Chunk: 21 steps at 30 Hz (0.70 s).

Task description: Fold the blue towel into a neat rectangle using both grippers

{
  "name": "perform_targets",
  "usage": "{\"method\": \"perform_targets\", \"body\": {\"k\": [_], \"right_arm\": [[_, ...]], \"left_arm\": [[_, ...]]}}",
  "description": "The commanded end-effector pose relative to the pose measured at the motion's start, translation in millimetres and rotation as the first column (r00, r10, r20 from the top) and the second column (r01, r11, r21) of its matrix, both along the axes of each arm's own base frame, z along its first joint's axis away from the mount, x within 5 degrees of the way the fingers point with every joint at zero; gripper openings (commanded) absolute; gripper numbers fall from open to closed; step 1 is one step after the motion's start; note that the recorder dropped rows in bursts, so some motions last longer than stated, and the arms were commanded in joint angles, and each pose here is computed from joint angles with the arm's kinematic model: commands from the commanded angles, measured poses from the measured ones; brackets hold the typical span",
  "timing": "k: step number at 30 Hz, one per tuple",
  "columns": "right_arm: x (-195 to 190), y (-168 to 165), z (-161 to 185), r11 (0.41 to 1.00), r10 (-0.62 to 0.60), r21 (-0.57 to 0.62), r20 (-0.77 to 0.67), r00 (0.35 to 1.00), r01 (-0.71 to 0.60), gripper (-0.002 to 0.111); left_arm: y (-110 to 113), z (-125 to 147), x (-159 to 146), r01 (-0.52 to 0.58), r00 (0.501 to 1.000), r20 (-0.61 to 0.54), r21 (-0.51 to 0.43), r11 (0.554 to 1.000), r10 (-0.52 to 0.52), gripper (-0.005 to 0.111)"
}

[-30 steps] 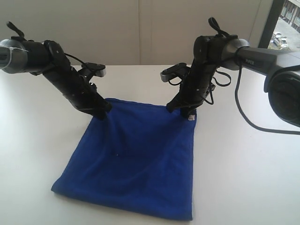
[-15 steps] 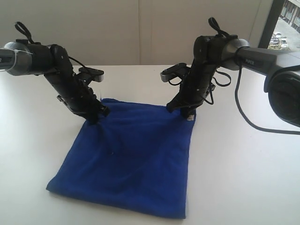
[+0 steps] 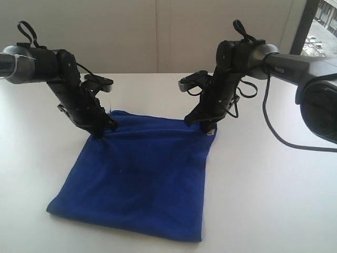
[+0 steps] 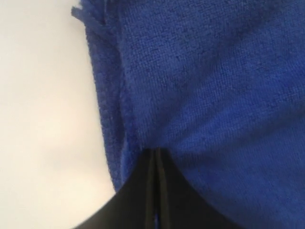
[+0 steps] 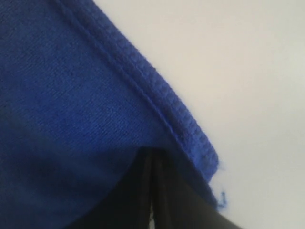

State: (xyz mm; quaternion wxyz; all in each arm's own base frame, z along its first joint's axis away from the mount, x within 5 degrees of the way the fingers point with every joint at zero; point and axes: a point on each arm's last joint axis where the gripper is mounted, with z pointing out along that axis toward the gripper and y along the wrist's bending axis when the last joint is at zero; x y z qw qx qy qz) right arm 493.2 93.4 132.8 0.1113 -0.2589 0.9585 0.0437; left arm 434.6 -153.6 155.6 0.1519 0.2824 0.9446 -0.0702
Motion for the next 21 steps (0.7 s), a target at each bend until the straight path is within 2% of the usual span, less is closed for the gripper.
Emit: {"method": "perform_targets", "body": {"k": [1,6,15,18,20,21], "right_arm": [[3.8,-4.1,-16.2,1.000,0.027,-0.014,0.017,0.999,-0.027,0.000],[8.9,-2.2,4.9,0.999,0.042,0.007,0.119,0.992,-0.043,0.000],[1.2,3.8,67.1,0.996,0.079,0.026,0.231,0.970,-0.087,0.000],[-10.0,7.2,84.0,0.994,0.099,0.030,0.192,0.976,-0.106,0.000],[-26.4,20.6,90.8,0.983,0.155,0.078,0.114,0.981,-0.165,0.000],[-43.0,39.6,89.4,0.969,0.214,0.115,0.064,0.975,-0.220,0.000]], "left_arm": [[3.4,17.4,-3.9,0.015,1.000,0.016,-0.027,1.000,-0.014,0.000],[2.2,31.0,-8.7,0.019,1.000,0.010,-0.055,0.998,-0.019,0.000],[1.7,29.3,-17.1,0.047,0.996,-0.078,-0.057,0.997,-0.051,0.000],[2.1,28.6,-21.1,0.061,0.991,-0.120,-0.052,0.997,-0.067,0.000],[2.5,28.2,-23.7,0.070,0.986,-0.147,-0.048,0.996,-0.077,0.000],[2.8,29.7,-24.9,0.073,0.985,-0.154,-0.047,0.996,-0.079,0.000]]}}
